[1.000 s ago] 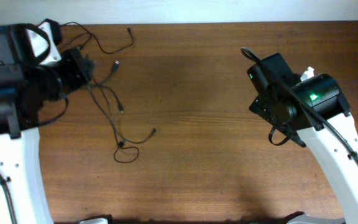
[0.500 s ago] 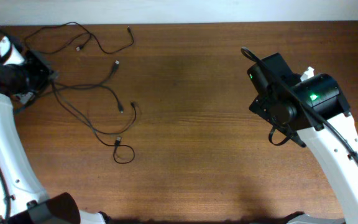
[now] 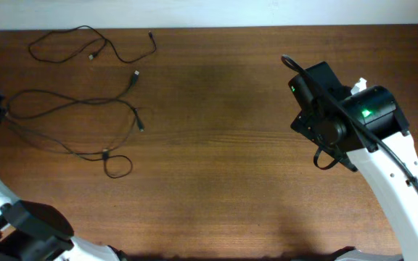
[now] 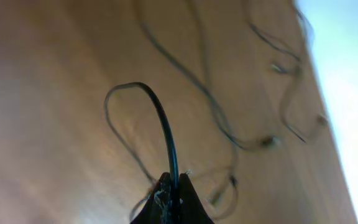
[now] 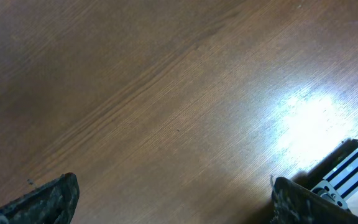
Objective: Untangle cables
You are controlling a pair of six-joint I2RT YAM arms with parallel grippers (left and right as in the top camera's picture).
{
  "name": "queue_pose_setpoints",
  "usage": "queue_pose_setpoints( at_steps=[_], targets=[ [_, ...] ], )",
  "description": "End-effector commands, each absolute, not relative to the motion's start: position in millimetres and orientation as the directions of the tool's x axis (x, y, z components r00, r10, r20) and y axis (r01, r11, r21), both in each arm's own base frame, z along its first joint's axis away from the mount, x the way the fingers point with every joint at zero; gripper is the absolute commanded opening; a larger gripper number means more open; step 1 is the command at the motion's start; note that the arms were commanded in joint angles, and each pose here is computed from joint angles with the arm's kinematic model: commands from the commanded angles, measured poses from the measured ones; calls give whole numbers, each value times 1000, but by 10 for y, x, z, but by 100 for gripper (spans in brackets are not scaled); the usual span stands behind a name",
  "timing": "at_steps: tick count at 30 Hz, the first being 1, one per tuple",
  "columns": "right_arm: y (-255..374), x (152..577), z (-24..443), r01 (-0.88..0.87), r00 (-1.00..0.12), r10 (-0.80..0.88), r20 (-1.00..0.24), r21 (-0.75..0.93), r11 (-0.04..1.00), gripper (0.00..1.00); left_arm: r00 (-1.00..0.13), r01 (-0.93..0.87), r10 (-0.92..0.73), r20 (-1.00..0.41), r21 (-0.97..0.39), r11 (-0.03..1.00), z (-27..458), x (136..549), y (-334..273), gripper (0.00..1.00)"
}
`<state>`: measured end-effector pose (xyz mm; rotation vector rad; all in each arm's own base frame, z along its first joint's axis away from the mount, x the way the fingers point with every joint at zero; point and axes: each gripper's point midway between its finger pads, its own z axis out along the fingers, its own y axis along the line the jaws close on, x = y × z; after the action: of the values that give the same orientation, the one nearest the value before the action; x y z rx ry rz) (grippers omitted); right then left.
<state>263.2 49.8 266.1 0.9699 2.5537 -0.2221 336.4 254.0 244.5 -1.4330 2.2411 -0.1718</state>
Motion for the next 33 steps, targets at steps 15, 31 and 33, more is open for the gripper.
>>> queue_pose_setpoints(
  at_steps=[15, 31, 33],
  targets=[
    [494, 2624, 2694, 667, -674, 606, -421, 5, 745, 98, -159, -987, -897, -412, 89, 134, 1427, 2930, 3693, 21],
    [494, 2623, 2694, 667, -675, 606, -421, 5, 745, 98, -392, -803, -899, -196, -403, 439, 1364, 3922, 2969, 45],
    [494, 2623, 2694, 667, -675, 606, -421, 5, 745, 98, -431, -790, -883, -185, -395, 468, 1288, 4043, 2811, 50]
  ],
)
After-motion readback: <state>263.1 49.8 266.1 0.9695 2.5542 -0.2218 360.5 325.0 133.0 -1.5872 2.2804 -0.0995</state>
